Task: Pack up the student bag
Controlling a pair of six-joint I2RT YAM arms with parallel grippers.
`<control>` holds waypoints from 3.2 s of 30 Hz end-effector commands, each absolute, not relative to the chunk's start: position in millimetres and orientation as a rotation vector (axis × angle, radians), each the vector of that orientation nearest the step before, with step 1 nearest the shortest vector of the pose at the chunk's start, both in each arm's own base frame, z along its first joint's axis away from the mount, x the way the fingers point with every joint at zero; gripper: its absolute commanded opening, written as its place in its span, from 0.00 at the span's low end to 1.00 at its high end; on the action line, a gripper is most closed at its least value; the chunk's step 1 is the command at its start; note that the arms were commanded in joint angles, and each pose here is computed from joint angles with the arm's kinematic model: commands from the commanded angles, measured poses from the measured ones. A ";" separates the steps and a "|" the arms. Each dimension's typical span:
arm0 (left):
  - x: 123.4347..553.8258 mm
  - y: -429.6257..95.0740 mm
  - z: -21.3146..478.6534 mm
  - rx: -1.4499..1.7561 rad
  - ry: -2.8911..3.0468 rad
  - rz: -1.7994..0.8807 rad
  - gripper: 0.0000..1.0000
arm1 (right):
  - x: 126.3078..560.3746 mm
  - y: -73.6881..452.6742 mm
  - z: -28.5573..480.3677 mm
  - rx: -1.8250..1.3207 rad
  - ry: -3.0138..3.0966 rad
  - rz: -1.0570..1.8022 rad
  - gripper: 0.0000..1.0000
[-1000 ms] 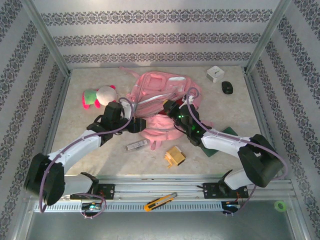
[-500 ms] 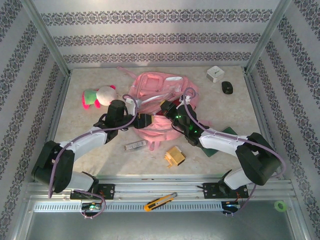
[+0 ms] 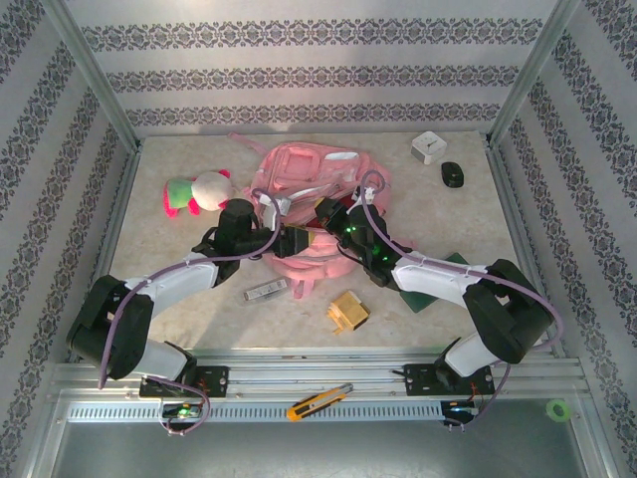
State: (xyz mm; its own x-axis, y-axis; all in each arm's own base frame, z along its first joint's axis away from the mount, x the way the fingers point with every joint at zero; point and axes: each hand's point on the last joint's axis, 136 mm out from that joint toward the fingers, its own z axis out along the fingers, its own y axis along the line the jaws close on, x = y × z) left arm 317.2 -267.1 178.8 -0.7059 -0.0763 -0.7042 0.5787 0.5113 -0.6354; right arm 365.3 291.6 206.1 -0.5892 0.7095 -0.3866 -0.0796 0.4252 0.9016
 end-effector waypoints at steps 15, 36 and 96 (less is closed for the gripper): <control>339.4 -249.8 163.8 0.249 2.161 -0.991 0.40 | 358.2 302.3 258.4 0.464 1.746 1.393 0.00; 350.1 -176.1 130.2 0.108 2.326 -0.620 0.00 | 352.5 238.2 281.5 0.415 1.770 1.434 0.00; 358.3 -193.3 146.9 0.192 2.276 -0.763 0.00 | 331.6 334.9 170.8 -1.632 1.548 0.117 0.00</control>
